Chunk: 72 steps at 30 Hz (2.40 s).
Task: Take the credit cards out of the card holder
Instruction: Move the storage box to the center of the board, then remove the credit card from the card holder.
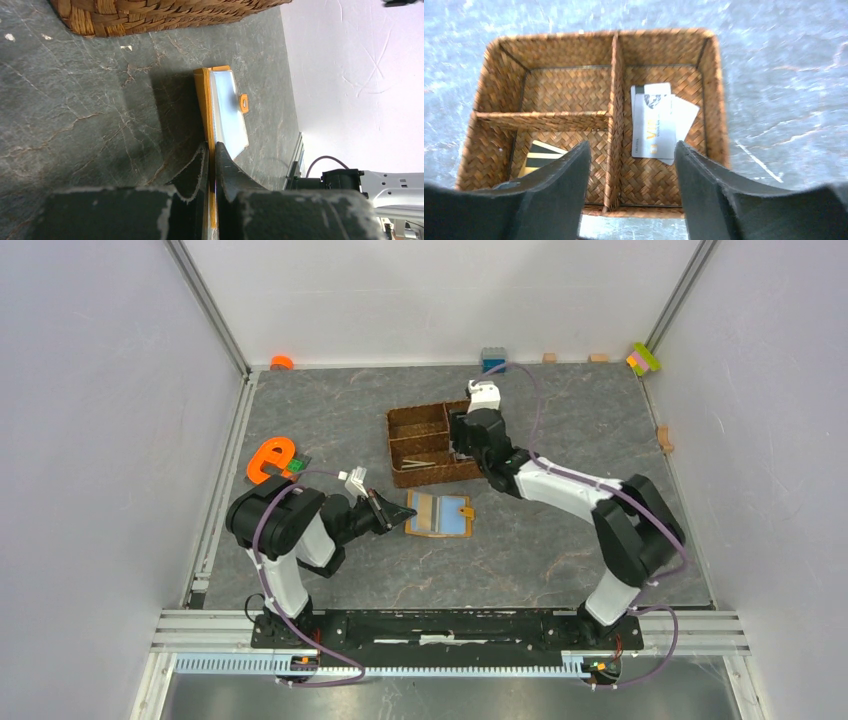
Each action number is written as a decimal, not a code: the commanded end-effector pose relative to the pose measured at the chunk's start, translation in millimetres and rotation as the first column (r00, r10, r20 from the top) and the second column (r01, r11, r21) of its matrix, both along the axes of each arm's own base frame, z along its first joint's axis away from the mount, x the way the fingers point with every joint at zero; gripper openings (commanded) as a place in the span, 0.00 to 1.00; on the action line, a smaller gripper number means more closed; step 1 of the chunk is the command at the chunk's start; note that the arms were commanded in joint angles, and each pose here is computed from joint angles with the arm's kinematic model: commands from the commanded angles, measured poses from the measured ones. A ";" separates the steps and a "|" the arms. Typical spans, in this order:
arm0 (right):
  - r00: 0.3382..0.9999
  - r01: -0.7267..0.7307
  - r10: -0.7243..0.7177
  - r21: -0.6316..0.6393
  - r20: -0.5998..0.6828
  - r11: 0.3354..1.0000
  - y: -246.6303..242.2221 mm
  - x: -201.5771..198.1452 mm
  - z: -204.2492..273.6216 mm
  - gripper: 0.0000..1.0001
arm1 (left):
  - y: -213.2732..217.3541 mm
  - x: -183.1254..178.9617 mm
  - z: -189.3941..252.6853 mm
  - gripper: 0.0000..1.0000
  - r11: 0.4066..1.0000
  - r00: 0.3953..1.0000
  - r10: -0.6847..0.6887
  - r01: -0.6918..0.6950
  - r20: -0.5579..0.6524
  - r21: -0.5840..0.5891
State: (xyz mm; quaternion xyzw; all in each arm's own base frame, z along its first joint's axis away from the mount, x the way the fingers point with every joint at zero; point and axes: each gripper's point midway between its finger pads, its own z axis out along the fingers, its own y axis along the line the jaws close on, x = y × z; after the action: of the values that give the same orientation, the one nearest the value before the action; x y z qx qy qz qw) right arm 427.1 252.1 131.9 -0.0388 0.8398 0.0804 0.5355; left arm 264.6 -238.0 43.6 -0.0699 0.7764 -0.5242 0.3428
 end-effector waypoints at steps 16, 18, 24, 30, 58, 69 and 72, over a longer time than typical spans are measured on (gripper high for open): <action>0.908 0.058 -0.102 0.120 0.405 0.991 -97.0 -95.4 79.7 0.98 | 1.2 -10.5 18.7 0.02 1.000 0.992 0.007 -0.007 0.129 -0.005; 0.899 0.006 -0.082 0.175 0.430 0.985 -96.1 -107.3 82.6 0.98 | 3.3 -13.3 19.6 0.02 1.000 0.991 0.012 -0.011 0.133 -0.007; 0.945 -0.078 0.009 0.199 0.328 0.977 -78.5 -118.2 56.7 0.98 | 4.8 -18.8 20.5 0.02 1.000 0.990 0.004 -0.004 0.142 0.001; 0.926 -0.288 0.218 0.202 0.308 0.936 -41.2 -137.6 37.8 0.98 | 3.1 -21.4 18.5 0.02 1.000 0.992 0.000 0.000 0.129 0.000; 0.801 -0.558 0.598 0.384 0.018 0.736 71.1 -184.4 -52.9 0.33 | -10.2 -15.2 35.7 0.02 0.998 0.983 -0.040 0.047 0.182 -0.034; 0.823 -0.441 0.548 0.441 -0.149 0.782 69.0 -175.0 -96.4 0.24 | -10.7 -12.3 29.4 0.09 0.999 0.985 -0.036 0.040 0.172 -0.022; 0.832 -0.423 0.533 0.448 -0.152 0.788 63.8 -173.4 -97.9 0.24 | -11.7 -12.5 29.8 0.14 0.999 0.984 -0.042 0.047 0.173 -0.024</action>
State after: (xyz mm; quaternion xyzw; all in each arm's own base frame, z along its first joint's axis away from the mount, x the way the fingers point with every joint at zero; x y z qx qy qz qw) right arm 244.7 315.9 29.0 -0.1543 0.8329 0.3815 0.3701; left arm 244.0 -244.6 55.3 -0.0429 0.7635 -0.5362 0.3574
